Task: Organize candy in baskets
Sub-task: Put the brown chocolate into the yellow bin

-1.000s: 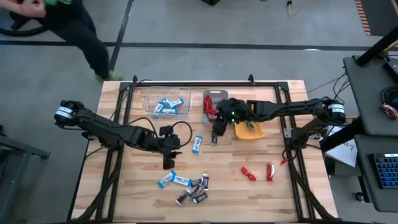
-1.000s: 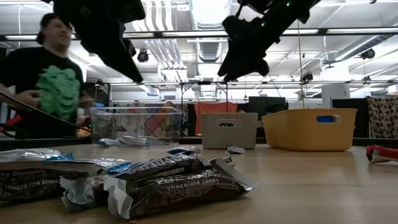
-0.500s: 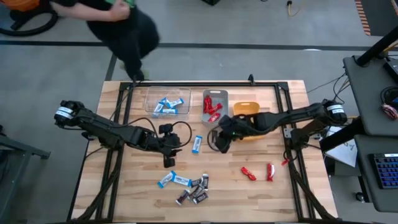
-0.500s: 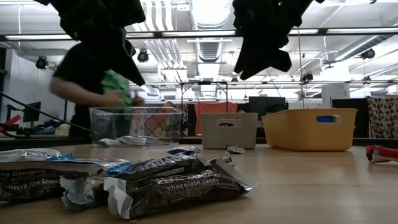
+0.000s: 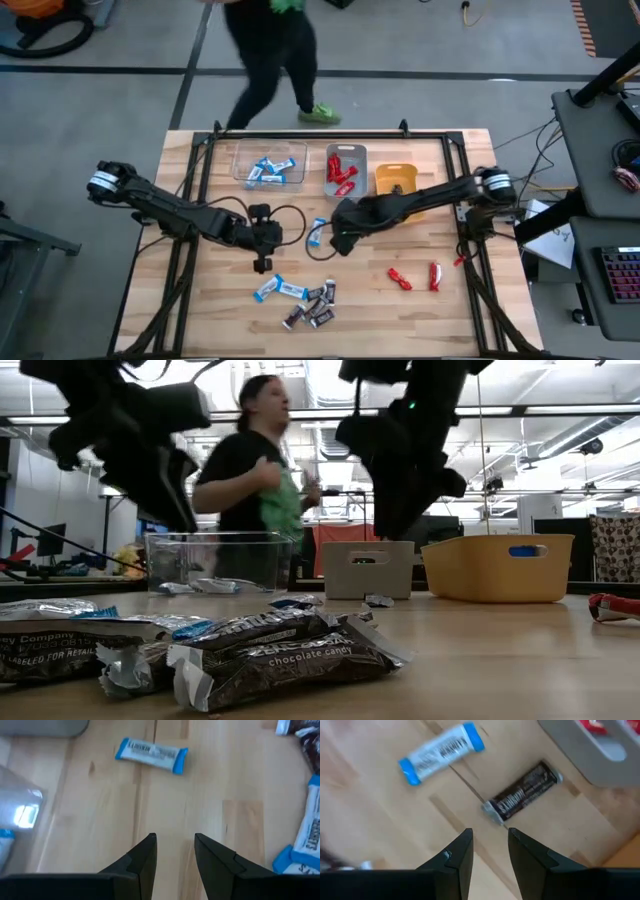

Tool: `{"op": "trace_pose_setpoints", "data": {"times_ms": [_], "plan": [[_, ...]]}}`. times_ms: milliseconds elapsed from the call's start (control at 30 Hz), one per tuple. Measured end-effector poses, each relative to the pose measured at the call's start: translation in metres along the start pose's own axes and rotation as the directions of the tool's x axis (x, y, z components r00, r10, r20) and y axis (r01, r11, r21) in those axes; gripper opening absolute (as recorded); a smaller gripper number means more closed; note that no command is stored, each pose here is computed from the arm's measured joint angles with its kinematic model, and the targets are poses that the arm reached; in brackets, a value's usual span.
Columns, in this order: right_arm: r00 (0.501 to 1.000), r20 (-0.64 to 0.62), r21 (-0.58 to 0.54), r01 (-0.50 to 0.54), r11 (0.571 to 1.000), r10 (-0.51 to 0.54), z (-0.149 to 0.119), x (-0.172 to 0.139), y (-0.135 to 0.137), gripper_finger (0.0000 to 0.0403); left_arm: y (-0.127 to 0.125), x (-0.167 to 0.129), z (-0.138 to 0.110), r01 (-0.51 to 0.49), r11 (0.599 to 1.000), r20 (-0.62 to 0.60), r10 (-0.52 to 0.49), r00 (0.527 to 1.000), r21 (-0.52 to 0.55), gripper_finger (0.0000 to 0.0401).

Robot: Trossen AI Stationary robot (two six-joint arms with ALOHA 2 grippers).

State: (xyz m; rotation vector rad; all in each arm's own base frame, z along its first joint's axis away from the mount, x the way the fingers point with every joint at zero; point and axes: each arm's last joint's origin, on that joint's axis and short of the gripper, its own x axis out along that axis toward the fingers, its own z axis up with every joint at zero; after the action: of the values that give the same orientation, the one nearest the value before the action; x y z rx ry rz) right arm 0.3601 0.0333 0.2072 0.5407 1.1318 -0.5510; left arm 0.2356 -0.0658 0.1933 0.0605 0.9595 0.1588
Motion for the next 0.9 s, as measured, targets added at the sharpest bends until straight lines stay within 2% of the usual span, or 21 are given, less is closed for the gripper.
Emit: {"op": "trace_pose_setpoints", "data": {"times_ms": [200,467,767,900], "plan": [[0.997,-0.052,0.010,0.059,0.998,-0.058,0.008,0.016,0.013,0.0126,-0.002,0.000,-0.008,0.007,1.000,-0.006,-0.007,1.000,-0.002,0.0116],[0.988,-0.028,0.132,0.152,0.980,-0.149,0.010,0.034,0.016,0.0195,0.005,-0.008,-0.018,-0.028,0.999,-0.021,0.029,0.999,0.026,0.0116],[0.969,0.003,0.222,0.241,0.945,-0.247,0.007,0.059,0.014,0.0210,0.020,-0.034,-0.016,-0.203,0.979,0.099,0.205,0.974,-0.032,0.0116],[0.961,-0.016,0.232,0.273,0.934,-0.277,0.004,0.073,0.014,0.0208,0.025,-0.045,-0.015,-0.238,0.970,0.156,0.244,0.957,-0.053,0.0116]]}}
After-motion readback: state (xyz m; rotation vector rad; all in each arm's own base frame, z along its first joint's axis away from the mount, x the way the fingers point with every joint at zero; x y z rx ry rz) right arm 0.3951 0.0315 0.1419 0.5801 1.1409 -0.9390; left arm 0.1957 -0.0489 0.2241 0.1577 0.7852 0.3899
